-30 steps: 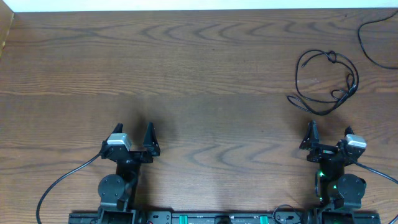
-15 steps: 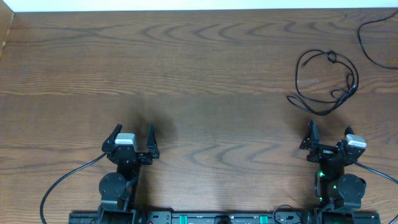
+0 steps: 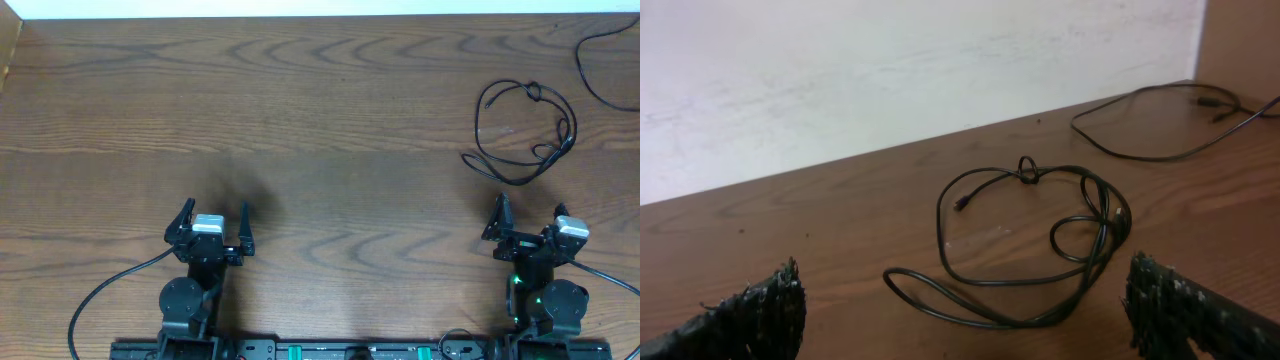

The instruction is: Untangle cables

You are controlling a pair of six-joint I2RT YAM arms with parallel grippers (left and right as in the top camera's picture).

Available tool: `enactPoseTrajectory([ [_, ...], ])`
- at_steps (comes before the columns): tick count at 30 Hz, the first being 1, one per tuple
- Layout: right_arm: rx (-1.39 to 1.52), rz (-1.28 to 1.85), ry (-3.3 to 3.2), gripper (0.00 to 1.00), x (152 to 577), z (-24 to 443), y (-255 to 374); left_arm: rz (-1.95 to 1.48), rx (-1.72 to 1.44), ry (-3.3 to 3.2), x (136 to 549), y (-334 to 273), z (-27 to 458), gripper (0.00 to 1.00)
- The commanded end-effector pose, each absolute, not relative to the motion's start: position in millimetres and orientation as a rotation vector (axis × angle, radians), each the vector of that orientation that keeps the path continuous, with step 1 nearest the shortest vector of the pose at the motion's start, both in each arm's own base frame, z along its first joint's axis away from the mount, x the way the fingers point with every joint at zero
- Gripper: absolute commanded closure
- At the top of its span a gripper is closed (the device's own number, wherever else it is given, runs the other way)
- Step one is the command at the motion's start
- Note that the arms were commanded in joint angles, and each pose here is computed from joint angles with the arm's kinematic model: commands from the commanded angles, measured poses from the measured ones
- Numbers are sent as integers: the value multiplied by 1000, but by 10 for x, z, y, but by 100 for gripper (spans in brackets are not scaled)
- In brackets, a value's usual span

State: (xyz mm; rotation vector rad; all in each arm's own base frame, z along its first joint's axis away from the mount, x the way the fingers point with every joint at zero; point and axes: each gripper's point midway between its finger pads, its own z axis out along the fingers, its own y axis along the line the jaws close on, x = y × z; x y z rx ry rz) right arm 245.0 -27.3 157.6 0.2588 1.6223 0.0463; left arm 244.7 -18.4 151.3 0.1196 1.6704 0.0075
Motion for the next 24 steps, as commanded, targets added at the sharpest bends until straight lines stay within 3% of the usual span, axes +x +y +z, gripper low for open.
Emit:
enactPoseTrajectory([
  [1,240,42,1624,1,2449,1575,-254,46,139,1722,2432,-150,1362,8],
  [24,240,42,1624,1,2449,1575,-253,29,118,1724,2433,-149,1360,8],
])
